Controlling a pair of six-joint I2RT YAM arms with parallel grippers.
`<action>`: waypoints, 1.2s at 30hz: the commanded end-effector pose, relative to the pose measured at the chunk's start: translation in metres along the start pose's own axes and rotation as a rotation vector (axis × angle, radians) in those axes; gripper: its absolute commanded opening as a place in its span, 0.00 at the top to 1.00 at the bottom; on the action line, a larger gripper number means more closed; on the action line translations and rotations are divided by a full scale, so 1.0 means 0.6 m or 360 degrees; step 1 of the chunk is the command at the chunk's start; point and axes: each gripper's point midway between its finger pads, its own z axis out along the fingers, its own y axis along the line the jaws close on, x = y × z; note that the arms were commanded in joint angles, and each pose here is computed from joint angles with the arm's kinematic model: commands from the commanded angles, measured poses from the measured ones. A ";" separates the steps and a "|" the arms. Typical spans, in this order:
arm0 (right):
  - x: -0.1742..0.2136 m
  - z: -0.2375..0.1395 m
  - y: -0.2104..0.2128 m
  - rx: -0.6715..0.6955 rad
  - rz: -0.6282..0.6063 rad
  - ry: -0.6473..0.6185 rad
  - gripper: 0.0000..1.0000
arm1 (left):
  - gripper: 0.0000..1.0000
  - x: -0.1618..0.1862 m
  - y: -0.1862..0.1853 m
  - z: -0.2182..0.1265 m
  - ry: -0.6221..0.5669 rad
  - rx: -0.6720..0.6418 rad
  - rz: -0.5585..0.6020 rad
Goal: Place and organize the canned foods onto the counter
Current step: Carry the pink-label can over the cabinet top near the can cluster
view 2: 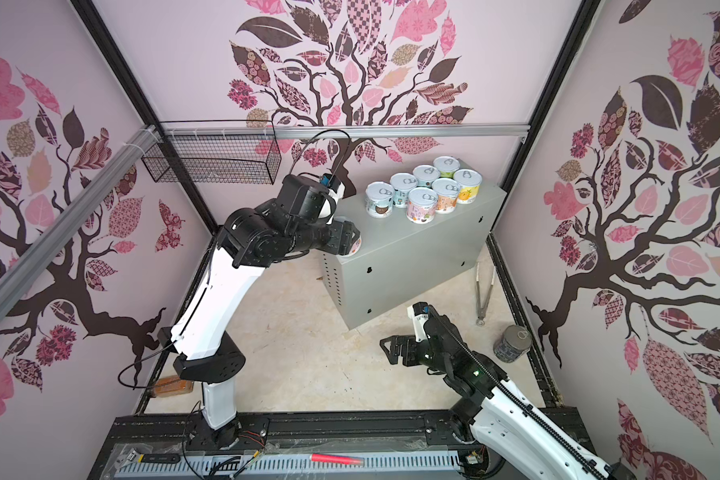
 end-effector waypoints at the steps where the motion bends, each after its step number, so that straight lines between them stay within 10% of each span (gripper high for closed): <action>1: 0.000 0.001 0.007 -0.0035 0.0001 -0.0002 0.00 | 0.47 -0.042 -0.006 -0.010 -0.0149 0.0060 -0.0062; 26: 0.008 0.000 0.012 -0.0075 0.0024 0.0025 0.00 | 0.07 -0.080 -0.024 -0.004 -0.0288 0.0169 -0.0034; 36: -0.024 -0.021 0.026 -0.0059 0.0014 -0.0057 0.00 | 0.25 -0.080 0.023 -0.126 -0.0465 0.0087 -0.0021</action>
